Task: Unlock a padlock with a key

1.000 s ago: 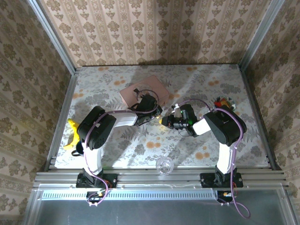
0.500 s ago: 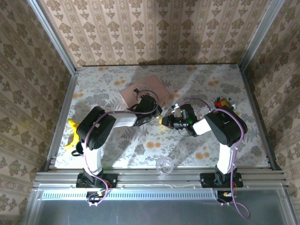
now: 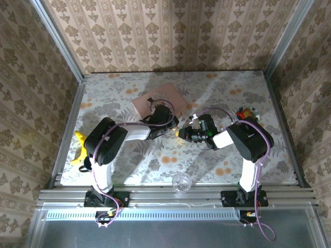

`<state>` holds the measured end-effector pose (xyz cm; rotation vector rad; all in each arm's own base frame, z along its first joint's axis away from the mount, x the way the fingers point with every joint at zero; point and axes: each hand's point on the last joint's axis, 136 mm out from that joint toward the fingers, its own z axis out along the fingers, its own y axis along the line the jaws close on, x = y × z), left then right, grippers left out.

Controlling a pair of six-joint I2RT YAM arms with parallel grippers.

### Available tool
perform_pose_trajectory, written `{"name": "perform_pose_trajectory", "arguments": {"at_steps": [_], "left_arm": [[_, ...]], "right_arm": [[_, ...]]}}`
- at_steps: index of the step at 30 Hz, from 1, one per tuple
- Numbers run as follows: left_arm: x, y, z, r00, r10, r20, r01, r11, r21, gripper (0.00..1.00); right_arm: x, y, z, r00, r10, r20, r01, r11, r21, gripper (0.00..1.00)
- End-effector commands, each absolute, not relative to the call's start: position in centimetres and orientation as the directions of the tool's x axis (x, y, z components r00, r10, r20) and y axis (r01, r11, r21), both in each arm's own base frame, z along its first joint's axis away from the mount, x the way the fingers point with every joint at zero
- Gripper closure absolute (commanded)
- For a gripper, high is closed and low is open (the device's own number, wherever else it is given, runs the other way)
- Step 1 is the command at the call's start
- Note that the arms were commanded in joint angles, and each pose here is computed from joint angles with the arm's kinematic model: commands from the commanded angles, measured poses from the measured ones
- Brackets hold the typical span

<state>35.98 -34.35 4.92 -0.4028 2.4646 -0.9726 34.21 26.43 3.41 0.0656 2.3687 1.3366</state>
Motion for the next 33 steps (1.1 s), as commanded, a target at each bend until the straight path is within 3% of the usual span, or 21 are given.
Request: {"name": "perform_pose_trajectory", "arguments": {"at_steps": [1,16,33], "left_arm": [[33.8,-35.1,4.6,-0.9,-0.397,-0.183,-0.144,0.664,-0.734,1.0],[33.5,-35.2,4.0,-0.909,-0.384,-0.163,-0.145,0.658,-0.739,1.0],[32.0,-36.2,4.3,-0.932,-0.304,-0.197,-0.002,0.548,-0.837,1.0]], "right_arm": [[35.8,26.2,5.2,-0.88,0.257,-0.4,-0.204,0.556,0.806,1.0],[37.1,26.9,6.7,-0.87,0.249,-0.426,-0.239,0.542,0.805,1.0],[38.3,28.3,9.6,-0.882,0.258,-0.394,-0.276,0.395,0.876,1.0]]}}
